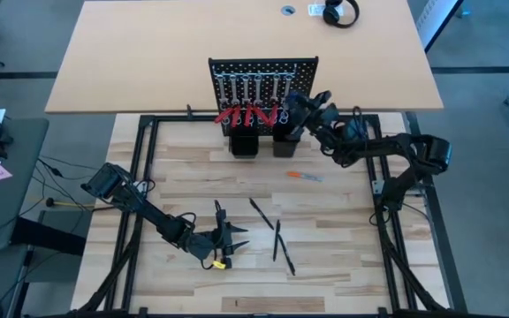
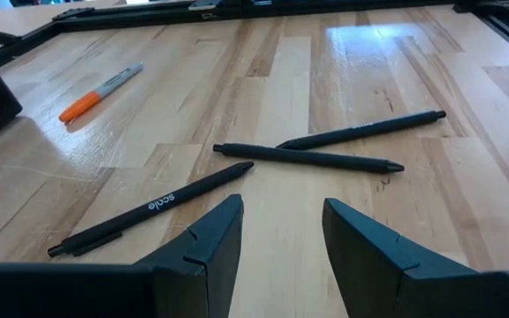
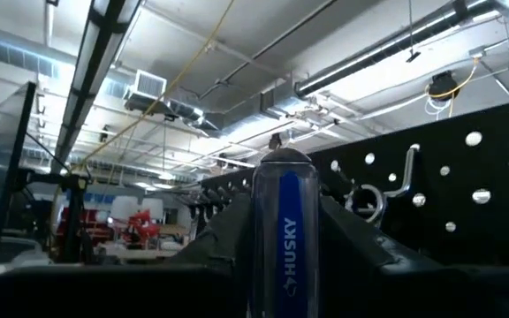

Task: Hang tools onto peg board
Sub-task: Hang the screwdriver on the peg board holder

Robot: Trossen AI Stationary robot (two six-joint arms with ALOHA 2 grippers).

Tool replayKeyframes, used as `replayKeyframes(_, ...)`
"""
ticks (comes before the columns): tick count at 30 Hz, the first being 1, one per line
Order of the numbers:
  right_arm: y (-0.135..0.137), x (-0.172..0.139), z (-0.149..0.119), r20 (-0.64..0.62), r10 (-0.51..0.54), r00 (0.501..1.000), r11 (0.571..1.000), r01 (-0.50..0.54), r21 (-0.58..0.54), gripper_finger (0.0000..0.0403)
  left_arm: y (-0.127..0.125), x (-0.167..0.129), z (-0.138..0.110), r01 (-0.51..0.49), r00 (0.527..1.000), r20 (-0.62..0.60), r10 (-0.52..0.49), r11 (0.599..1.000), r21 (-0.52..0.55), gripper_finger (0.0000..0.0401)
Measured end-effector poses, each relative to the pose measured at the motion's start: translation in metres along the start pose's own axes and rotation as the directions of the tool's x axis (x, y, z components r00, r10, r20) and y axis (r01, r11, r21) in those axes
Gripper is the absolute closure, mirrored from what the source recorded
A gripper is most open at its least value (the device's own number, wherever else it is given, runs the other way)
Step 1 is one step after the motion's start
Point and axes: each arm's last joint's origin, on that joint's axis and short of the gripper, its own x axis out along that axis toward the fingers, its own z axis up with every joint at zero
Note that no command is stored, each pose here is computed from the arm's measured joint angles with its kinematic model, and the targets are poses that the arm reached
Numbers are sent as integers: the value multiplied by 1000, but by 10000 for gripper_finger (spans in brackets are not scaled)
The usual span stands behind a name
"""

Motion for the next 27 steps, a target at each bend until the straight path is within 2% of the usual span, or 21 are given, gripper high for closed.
replayKeyframes(5,1,0,-5,-54,0,999,999,-2,-47,296,0,0,-1,1,1000,-8,-1,1000,1,251)
replayKeyframes(17,1,0,-4,-70,-23,997,996,17,-89,296,0,0,-2,1,1000,-18,-1,1000,-4,251)
replayKeyframes(27,2,-3,-22,-258,-23,966,993,-8,-118,296,0,0,-2,2,1000,-17,-2,1000,-7,251)
